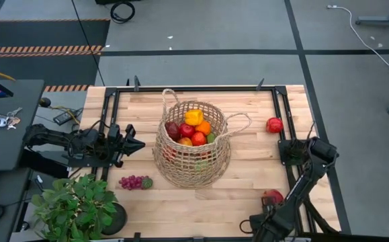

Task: Build produce basket
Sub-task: Put the green pear into the brown basket

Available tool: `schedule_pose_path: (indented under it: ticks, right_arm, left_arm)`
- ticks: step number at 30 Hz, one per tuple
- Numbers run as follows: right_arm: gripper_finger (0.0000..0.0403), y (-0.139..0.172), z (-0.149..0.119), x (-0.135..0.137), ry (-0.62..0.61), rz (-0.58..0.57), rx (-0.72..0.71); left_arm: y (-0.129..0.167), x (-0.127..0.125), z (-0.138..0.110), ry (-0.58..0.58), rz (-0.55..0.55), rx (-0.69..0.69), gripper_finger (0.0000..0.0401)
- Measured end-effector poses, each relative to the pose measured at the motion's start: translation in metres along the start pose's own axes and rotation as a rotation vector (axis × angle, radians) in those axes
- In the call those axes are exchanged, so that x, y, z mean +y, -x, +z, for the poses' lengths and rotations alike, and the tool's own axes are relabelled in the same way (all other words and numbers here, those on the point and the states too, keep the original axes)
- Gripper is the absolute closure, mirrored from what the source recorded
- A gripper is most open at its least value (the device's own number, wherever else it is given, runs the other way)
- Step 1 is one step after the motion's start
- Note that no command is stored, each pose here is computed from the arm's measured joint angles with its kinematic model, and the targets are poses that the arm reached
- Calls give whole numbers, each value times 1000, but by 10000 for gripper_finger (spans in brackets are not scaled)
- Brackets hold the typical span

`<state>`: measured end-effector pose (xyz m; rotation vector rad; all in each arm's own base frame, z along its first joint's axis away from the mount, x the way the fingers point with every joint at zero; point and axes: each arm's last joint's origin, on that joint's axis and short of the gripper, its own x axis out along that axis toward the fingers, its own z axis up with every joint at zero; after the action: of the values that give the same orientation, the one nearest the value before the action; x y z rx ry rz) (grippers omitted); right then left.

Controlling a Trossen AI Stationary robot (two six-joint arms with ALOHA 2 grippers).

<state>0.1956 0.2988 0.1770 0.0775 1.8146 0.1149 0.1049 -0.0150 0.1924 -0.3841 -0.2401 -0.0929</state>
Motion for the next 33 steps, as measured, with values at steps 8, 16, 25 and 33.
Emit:
schedule_pose_path:
  ticks: [8, 16, 25, 33]
  right_arm:
    - [144, 12, 24, -19, -66, -34, -115]
    - [145, 25, 49, -45, -44, -52, -157]
    - [145, 39, 67, -70, -83, -74, -219]
    - [146, 44, 72, -83, -154, -72, -186]
  left_arm:
    - [0, 0, 0, 0, 1, 0, 366]
    - [0, 0, 0, 0, 0, 0, 373]
    - [0, 0, 0, 0, 0, 0, 367]
    - [0, 0, 0, 0, 0, -1, 371]
